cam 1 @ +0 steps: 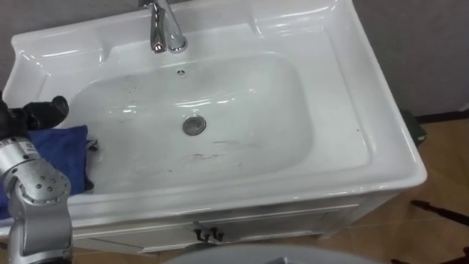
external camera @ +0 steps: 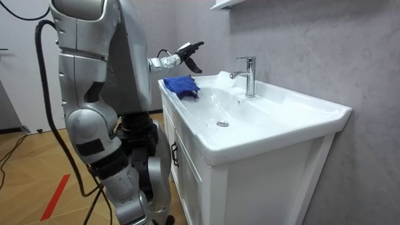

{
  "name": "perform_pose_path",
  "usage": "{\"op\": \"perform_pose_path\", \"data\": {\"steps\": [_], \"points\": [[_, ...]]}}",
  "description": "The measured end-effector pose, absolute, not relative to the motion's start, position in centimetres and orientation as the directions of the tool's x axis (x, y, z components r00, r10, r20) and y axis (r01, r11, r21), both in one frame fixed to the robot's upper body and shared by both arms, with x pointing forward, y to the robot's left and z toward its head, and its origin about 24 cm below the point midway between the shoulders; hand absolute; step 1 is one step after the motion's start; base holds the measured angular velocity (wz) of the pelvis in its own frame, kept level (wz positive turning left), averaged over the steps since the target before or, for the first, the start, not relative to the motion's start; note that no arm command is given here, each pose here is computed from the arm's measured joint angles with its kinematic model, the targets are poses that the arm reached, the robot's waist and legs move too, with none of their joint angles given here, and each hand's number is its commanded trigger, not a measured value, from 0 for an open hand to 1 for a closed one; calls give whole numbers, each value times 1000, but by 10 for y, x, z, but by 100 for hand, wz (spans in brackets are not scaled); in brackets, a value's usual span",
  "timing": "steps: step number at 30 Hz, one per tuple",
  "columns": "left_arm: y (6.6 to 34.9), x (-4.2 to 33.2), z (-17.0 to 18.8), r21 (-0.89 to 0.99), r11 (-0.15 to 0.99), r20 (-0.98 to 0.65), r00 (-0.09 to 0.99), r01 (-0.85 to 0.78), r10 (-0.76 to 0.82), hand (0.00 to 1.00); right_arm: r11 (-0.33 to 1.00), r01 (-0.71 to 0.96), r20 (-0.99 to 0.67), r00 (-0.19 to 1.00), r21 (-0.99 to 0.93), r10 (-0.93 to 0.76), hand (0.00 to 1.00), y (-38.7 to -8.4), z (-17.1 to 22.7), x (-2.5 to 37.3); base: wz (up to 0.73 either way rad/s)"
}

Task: Wipe basin

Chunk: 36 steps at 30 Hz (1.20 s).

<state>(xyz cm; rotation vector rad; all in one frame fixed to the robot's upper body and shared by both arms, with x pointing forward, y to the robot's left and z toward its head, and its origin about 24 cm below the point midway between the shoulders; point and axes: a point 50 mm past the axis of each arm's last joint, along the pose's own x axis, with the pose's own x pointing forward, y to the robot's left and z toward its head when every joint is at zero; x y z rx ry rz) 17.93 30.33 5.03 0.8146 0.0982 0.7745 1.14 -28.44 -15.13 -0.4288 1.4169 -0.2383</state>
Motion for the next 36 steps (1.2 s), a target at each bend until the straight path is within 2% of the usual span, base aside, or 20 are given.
{"op": "perform_pose_path", "data": {"steps": [9,13,22,30,36], "points": [[306,184,57,669,424,233,714,-610,660,0,911,-97,-913,133,-400,-386,0,-284,-152,7,0],[312,189,68,653,383,291,684,-653,669,0,911,-97,-913,130,-400,-387,0,-284,-152,7,4],[353,160,83,590,188,383,477,-785,791,0,903,-104,-906,127,-417,-403,0,-286,-151,4,-1],[380,108,52,675,27,313,320,-737,894,0,889,-135,-896,145,-437,-419,0,-289,-149,11,17],[394,65,18,685,-36,177,118,-728,977,0,885,-143,-893,154,-443,-423,0,-291,-147,13,12]]}}
